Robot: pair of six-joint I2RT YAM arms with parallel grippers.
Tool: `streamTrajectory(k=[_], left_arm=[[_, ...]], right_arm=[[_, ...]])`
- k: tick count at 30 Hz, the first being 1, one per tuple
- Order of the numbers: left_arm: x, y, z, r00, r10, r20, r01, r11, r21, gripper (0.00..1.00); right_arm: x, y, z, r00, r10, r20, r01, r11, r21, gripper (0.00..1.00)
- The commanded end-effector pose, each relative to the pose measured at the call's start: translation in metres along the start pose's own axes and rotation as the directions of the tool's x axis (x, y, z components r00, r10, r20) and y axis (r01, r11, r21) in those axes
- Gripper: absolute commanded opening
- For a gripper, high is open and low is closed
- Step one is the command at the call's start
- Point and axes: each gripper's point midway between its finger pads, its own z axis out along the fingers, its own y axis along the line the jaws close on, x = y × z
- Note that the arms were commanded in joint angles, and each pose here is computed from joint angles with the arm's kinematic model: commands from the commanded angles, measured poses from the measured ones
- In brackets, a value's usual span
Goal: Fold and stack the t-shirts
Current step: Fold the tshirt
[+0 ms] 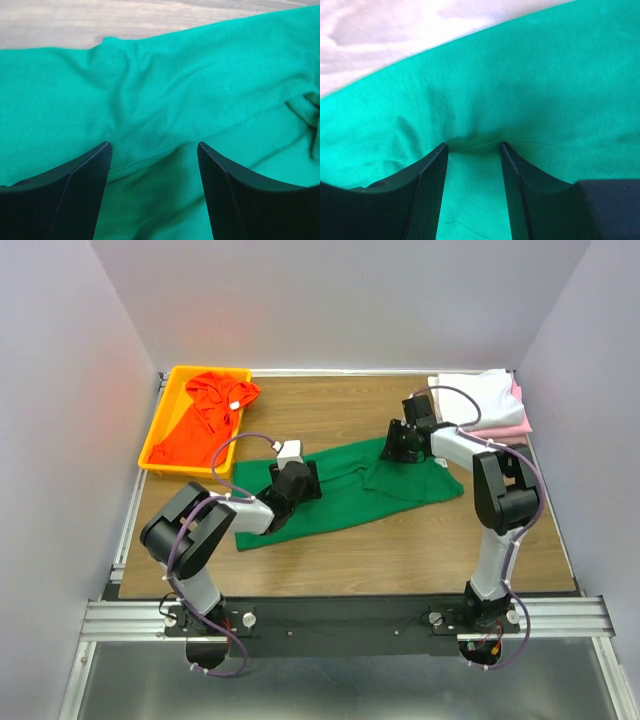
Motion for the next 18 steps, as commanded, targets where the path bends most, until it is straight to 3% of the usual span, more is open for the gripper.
streamTrajectory(k=[1,8,18], left_arm=[[0.048,0.018,-0.026,0.991,-0.05,-0.124,0.049,0.999,-0.013,0.77],[0.07,-0.005,-0.059,0.98,-0.106,-0.167,0.119,0.99,0.072,0.77],[0.035,-0.014,-0.095,0.982,-0.162,-0.094,0.172,0.979,0.113,0.77]], right_arm=[[0.027,-0.004,0.034,0.992,-0.04,-0.119,0.04,0.999,-0.007,0.54],[0.003,0.019,0.056,0.991,-0.074,-0.111,0.065,0.994,-0.087,0.54],[-0.028,0.044,0.052,0.99,-0.123,-0.063,0.111,0.98,-0.168,0.54]])
